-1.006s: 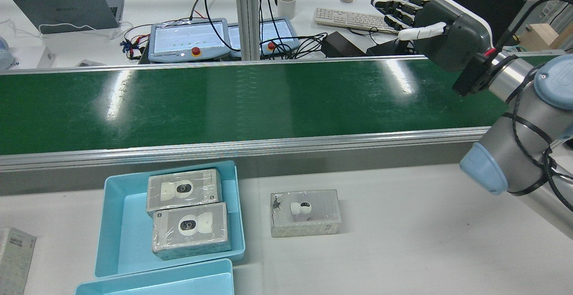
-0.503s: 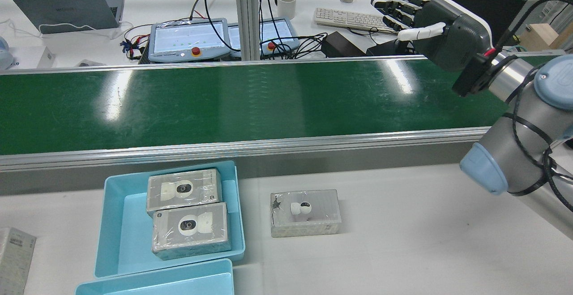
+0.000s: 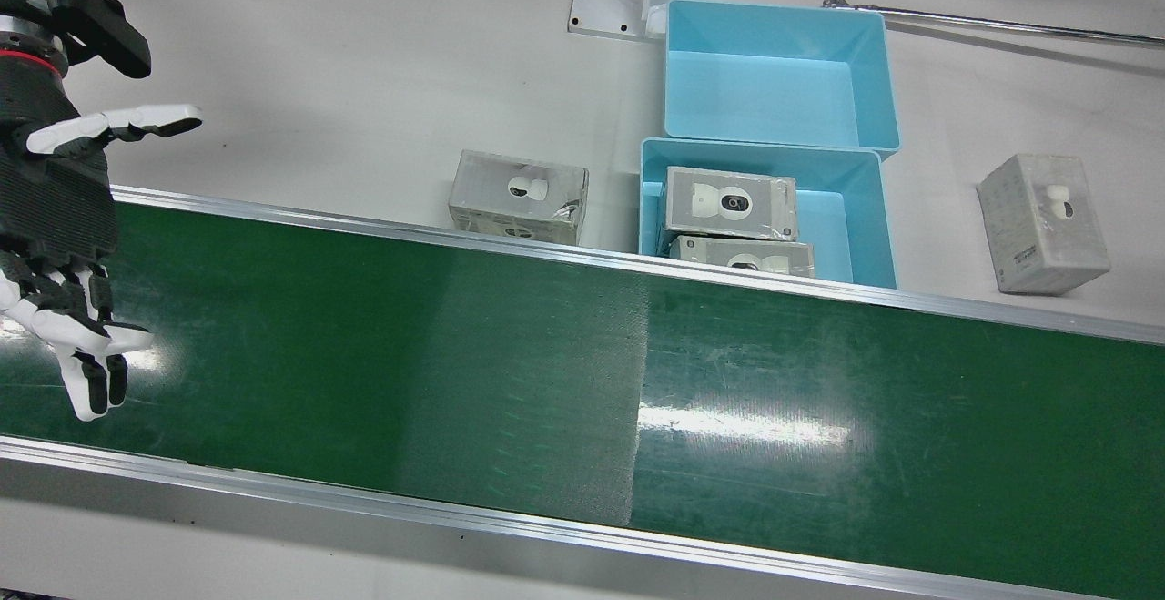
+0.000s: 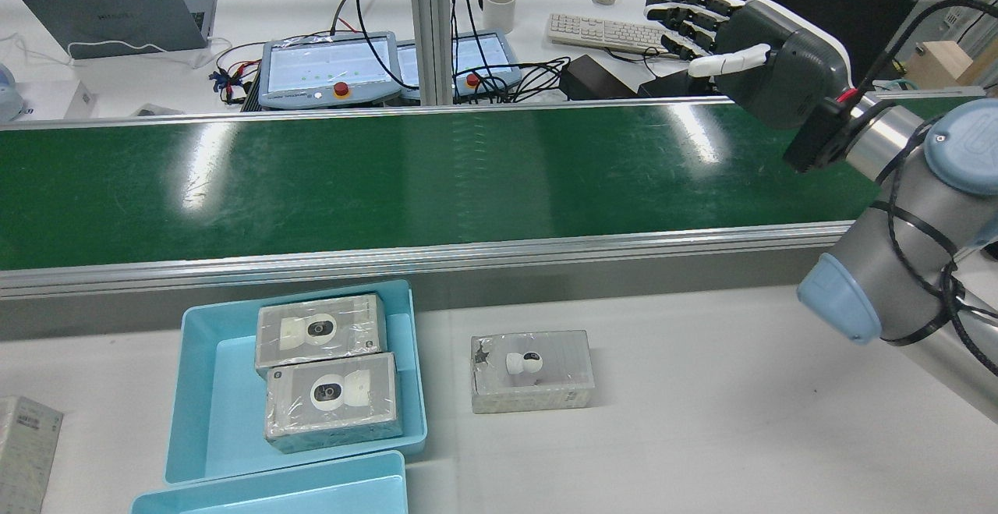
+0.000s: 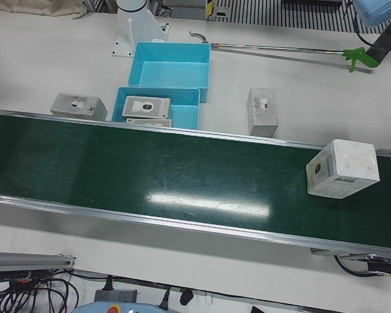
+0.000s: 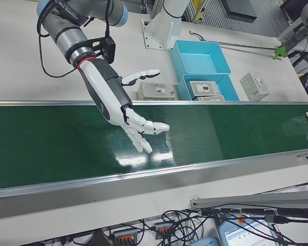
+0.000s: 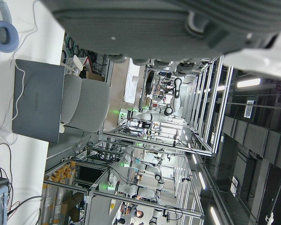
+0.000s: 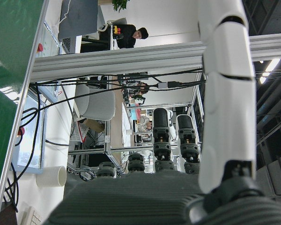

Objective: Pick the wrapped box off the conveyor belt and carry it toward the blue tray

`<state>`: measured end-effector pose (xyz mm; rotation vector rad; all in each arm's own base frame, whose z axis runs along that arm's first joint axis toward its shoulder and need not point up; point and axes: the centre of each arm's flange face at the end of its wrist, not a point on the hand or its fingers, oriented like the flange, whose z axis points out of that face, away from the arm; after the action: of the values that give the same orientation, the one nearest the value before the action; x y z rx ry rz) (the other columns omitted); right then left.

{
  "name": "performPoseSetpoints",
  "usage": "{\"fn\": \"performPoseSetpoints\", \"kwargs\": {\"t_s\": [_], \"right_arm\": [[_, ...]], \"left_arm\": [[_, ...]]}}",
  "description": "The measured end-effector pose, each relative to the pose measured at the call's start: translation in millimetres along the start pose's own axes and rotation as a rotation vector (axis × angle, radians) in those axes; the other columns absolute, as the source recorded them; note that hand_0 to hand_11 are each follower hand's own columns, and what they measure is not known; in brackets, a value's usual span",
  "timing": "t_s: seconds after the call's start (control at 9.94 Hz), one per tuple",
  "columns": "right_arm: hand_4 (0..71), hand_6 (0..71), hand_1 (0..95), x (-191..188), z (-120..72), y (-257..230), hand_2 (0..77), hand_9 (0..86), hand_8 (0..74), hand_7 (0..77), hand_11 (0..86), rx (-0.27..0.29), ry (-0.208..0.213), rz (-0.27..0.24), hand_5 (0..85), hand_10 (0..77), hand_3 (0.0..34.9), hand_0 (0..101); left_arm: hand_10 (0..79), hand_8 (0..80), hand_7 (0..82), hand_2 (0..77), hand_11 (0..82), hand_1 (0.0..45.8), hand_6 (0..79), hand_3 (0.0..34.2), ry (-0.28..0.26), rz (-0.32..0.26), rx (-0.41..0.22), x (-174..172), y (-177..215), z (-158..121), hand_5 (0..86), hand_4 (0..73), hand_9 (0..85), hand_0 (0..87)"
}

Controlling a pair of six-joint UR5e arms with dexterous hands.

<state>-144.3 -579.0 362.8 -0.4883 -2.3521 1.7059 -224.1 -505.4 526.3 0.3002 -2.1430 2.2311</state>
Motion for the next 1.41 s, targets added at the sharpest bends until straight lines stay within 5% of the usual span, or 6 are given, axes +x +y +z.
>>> {"fn": "performPoseSetpoints", "kwargs": {"t_s": [1.41], "right_arm": [[17.5,9.3,16.4,2.4,-0.6,-1.7,12.5,7.6,1.6,26.2,3.3,0.004,0.006,0.002,16.9,1.6,7.8,50]], "left_arm": [[0.5,0.5,0.5,1.1,0.0,0.0,0.0,0.0,0.000,0.000,0.000,0.0,0.0,0.0,1.1,0.0,0.0,0.0]]}}
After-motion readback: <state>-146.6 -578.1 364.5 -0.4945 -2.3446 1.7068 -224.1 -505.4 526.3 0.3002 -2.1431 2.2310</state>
